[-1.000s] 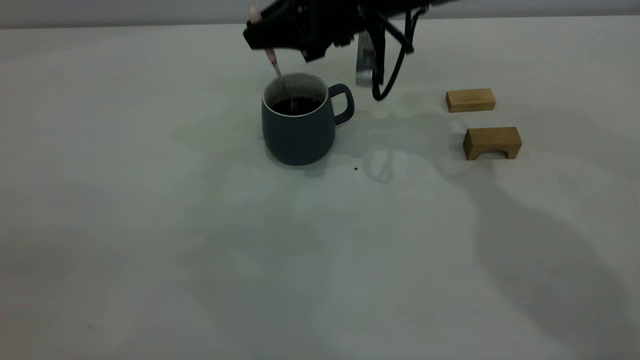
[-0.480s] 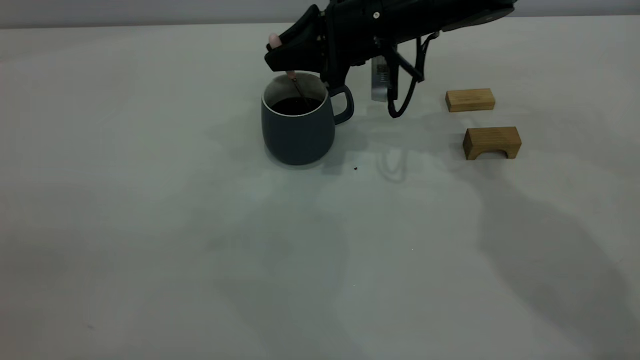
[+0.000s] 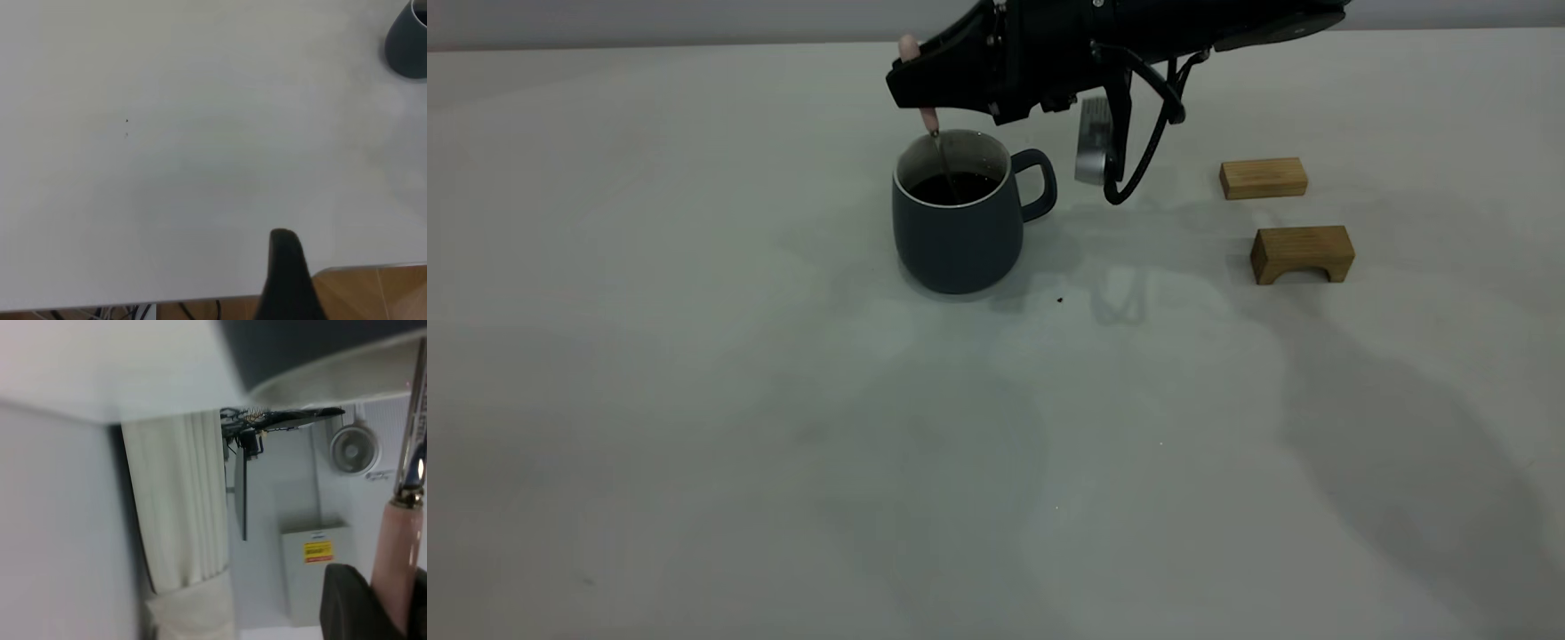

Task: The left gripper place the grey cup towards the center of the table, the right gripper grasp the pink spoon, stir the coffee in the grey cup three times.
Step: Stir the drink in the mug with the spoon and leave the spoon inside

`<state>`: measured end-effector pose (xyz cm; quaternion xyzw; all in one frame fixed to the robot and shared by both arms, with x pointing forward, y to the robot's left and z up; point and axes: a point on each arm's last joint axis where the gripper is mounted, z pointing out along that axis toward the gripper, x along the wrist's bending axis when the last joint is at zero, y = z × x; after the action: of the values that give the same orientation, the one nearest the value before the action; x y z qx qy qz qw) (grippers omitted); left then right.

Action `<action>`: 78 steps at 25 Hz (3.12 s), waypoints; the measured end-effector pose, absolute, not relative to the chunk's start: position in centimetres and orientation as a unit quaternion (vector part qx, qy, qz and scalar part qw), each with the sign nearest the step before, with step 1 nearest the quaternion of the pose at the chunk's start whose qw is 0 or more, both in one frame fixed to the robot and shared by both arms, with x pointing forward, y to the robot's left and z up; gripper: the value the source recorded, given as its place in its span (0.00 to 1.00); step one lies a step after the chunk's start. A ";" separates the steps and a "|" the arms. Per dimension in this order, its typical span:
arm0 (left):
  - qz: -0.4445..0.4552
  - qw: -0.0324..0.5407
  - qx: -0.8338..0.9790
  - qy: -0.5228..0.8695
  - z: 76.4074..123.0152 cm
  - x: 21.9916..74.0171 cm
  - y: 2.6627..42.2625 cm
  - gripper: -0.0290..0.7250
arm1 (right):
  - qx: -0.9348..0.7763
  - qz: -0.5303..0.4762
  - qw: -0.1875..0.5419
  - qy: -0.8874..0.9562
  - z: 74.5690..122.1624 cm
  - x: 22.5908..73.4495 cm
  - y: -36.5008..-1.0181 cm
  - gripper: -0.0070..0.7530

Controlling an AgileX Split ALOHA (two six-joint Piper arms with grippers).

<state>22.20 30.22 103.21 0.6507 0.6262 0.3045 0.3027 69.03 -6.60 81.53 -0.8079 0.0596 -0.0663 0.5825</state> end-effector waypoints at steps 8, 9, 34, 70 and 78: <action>0.305 0.303 0.651 0.626 103.2 22.2 30.2 0.82 | -0.819 -0.105 0.564 -0.013 81.3 69.2 -7.5 0.18; 0.305 0.303 0.651 0.626 103.2 22.2 30.2 0.82 | -0.819 -0.090 0.567 -0.002 81.3 69.1 -7.7 0.18; 0.305 0.303 0.651 0.626 103.2 22.2 30.2 0.82 | -0.803 -0.036 0.593 0.047 81.7 68.9 -7.7 0.18; 0.305 0.303 0.651 0.626 103.2 22.2 30.2 0.82 | -0.822 -0.085 0.545 -0.143 80.8 67.7 -8.0 0.33; 0.305 0.303 0.651 0.626 103.2 22.2 30.2 0.82 | -0.794 -0.129 0.545 -0.237 81.4 67.6 -8.1 0.77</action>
<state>22.20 30.22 103.21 0.6507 0.6262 0.3045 0.3027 67.55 -8.08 81.39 -0.7940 -0.2369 -0.1289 0.5447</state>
